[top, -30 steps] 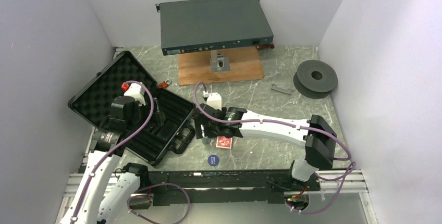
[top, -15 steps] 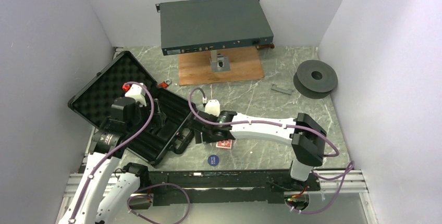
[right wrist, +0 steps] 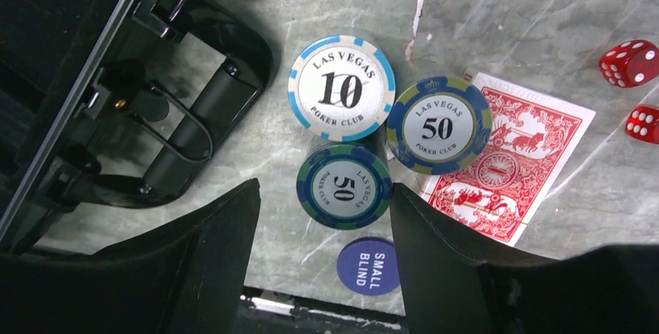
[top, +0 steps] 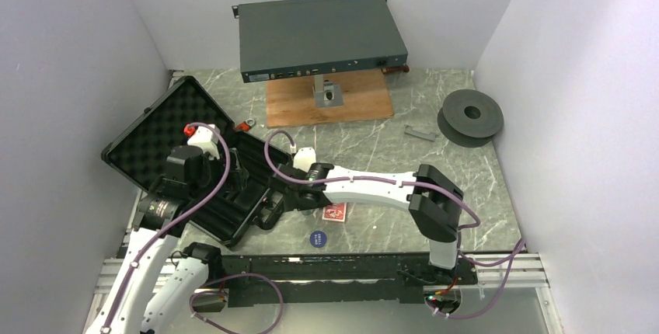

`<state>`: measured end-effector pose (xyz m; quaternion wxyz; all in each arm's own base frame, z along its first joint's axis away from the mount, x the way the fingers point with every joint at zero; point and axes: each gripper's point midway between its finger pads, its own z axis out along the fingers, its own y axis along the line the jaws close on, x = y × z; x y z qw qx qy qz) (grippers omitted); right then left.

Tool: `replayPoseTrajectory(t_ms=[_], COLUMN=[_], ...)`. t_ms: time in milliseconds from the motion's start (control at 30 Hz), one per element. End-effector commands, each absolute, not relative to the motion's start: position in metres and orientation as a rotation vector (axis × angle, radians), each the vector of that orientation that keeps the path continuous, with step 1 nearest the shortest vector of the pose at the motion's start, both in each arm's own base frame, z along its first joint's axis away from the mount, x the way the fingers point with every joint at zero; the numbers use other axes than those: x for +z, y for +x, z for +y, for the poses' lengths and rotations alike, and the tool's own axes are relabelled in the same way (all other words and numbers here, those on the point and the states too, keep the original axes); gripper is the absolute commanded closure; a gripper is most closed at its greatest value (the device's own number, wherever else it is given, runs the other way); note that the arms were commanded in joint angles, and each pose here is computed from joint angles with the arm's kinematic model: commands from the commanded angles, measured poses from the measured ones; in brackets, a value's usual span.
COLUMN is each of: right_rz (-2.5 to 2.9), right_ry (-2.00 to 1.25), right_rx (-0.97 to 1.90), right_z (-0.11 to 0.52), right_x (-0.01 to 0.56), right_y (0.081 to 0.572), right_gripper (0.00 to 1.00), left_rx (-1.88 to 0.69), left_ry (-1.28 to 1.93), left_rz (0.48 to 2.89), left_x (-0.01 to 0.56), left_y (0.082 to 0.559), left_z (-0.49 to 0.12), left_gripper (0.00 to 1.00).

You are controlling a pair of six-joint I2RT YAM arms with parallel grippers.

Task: Pack up texas hold em set

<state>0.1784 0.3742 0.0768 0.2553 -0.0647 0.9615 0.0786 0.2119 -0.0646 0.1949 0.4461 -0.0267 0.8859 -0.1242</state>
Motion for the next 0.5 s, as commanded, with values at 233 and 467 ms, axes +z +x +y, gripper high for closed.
replayPoseTrajectory(t_ms=[233,467], right_rz=[2.572,2.574], right_ry=[-0.144,-0.151], right_rx=[0.124,0.105], right_z=[0.371,0.367], right_x=[0.079,0.071], right_y=[0.189,0.19], right_gripper=[0.44,0.54], left_rx=[-0.298,-0.293], left_ry=[-0.062,-0.064], left_rz=[2.156,2.162], left_x=[0.202,0.201], left_y=[0.213,0.213], left_z=[-0.066,-0.065], left_gripper=[0.12,0.12])
